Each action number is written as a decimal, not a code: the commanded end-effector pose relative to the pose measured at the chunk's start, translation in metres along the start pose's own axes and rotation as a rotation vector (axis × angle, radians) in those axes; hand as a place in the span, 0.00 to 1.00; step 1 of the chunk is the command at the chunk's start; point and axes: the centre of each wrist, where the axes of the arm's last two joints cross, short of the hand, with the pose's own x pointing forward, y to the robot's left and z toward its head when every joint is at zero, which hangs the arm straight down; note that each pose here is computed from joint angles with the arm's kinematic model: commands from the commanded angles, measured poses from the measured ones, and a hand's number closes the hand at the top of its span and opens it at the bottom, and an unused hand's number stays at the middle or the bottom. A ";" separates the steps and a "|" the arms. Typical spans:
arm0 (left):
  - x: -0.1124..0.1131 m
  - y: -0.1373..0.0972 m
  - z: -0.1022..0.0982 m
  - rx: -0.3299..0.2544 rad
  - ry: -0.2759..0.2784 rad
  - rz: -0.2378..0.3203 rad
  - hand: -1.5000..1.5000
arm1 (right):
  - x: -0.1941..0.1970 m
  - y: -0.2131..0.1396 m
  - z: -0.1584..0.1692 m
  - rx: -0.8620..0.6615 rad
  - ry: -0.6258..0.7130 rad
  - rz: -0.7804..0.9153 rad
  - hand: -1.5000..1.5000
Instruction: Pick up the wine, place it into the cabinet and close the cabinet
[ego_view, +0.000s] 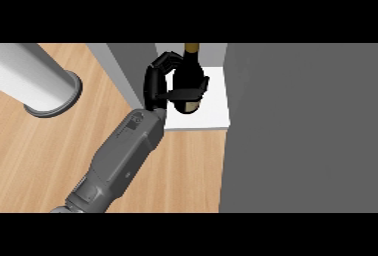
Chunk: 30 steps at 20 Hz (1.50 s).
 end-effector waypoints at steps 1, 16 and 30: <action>0.002 -0.008 -0.009 0.024 -0.022 -0.049 1.00 | 0.022 0.013 0.017 0.039 -0.049 -0.044 0.00; 0.005 0.000 -0.042 0.128 -0.052 -0.062 1.00 | 0.013 0.005 0.028 0.076 -0.064 -0.066 0.00; -0.012 0.013 -0.036 0.152 0.012 0.062 1.00 | 0.006 0.012 0.010 0.067 -0.055 -0.047 0.00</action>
